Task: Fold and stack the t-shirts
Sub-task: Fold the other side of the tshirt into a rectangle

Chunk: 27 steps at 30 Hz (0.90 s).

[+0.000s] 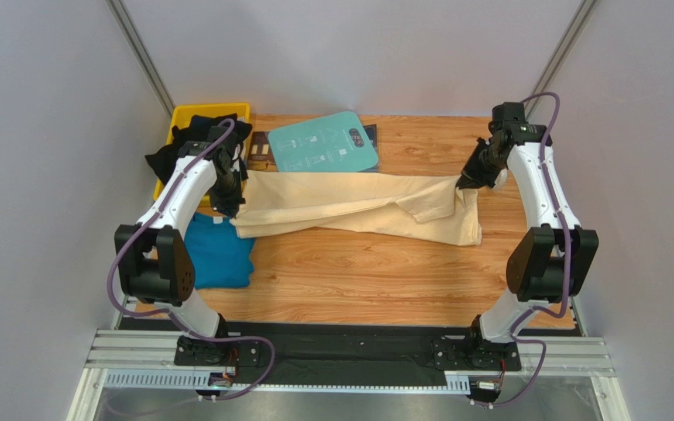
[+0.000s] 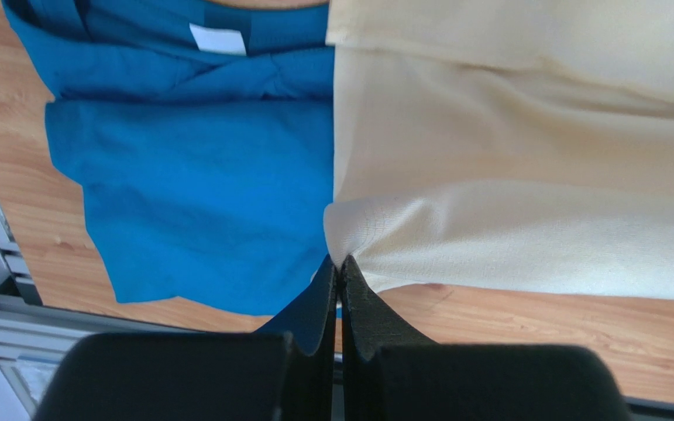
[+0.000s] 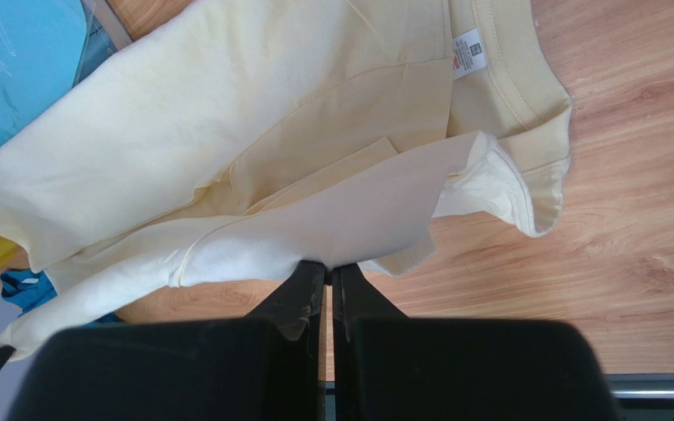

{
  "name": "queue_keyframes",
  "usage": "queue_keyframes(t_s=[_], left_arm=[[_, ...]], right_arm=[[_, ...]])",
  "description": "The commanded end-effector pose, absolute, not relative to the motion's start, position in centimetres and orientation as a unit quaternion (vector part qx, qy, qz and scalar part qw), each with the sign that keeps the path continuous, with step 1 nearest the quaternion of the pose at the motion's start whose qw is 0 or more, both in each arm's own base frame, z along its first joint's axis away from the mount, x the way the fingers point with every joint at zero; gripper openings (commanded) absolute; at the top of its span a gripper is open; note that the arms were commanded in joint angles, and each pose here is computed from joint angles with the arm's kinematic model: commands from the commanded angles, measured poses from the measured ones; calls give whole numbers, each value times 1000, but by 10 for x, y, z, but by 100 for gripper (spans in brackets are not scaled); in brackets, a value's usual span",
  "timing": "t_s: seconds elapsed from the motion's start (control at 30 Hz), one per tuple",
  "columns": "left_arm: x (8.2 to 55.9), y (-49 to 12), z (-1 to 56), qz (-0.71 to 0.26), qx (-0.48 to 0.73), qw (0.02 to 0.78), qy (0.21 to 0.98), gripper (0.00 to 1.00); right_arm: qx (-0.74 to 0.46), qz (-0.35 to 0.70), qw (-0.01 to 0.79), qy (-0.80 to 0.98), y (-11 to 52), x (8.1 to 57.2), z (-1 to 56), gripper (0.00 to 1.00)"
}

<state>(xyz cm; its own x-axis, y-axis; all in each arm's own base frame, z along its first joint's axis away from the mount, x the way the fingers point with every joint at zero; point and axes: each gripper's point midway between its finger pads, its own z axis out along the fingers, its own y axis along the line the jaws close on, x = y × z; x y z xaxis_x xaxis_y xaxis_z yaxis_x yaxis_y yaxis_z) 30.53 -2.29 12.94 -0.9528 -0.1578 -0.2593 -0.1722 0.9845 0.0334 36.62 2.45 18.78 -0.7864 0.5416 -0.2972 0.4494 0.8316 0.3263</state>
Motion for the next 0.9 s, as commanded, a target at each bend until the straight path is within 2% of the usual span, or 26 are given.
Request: queue_keyframes(t_s=[0.0,0.2,0.33,0.57,0.87], left_arm=[[327,-18,143,42,-74,156,984,0],[326,-11,154,57,-73,172,981,0],[313,-17,186,27,-83,237,968,0],[295,-27,228,-23,-96,326,940,0],[273,-37,225,-55,-85,321,942,0]], right_arm=[[245,134,232,932,24,384,211,0],[235,162,213,934,36,361,219,0],[228,204,197,932,53,332,223,0],[206,218,224,927,59,298,247,0],[185,212,215,935,60,266,241,0]])
